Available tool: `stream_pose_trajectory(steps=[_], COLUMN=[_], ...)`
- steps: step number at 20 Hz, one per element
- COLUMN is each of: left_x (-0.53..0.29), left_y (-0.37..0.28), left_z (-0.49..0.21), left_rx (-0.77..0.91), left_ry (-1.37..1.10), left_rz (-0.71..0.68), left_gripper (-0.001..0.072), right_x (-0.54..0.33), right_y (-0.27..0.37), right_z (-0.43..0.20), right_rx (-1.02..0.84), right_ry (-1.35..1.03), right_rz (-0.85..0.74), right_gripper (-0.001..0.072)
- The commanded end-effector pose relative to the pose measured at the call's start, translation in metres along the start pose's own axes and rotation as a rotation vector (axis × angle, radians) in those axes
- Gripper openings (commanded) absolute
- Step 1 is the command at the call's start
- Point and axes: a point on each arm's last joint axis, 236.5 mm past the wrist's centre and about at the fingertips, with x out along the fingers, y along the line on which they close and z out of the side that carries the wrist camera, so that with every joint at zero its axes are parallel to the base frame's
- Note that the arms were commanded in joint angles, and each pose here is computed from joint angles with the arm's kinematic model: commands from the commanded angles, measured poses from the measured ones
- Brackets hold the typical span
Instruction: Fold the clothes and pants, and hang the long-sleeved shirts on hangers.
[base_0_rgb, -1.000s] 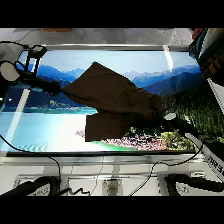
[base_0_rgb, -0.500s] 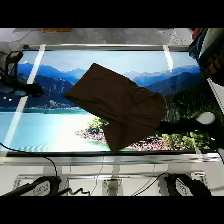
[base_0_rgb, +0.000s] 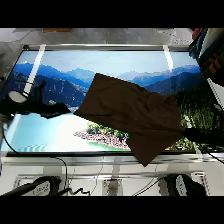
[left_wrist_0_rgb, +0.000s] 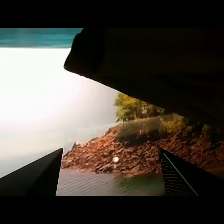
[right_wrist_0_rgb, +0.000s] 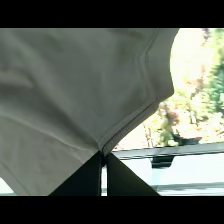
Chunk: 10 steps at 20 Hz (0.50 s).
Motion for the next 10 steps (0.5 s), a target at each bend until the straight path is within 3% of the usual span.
stream_pose_trajectory(steps=[1,5,7,10], left_x=[0.044,0.073,0.077,0.079], left_y=[-0.014,-0.003,0.011,0.028], left_z=[-0.015,-0.003,-0.001,0.002], left_rx=[-0.018,-0.076,-0.11,-0.15], left_ry=[0.0,-0.036,-0.038,-0.049], left_rz=[-0.024,0.017,0.033,0.049], left_gripper=[0.0701,0.0696,0.0526,0.0519], right_x=[-0.003,-0.003,-0.003,-0.003], right_y=[-0.007,-0.007,-0.007,-0.007], right_z=[0.002,0.002,0.002,0.002], right_rx=[0.013,0.013,0.014,0.013], right_ry=[-0.017,-0.016,-0.016,-0.017], right_rz=[-0.025,-0.024,-0.024,-0.024], right_gripper=[0.0012,0.0012,0.0012,0.0012])
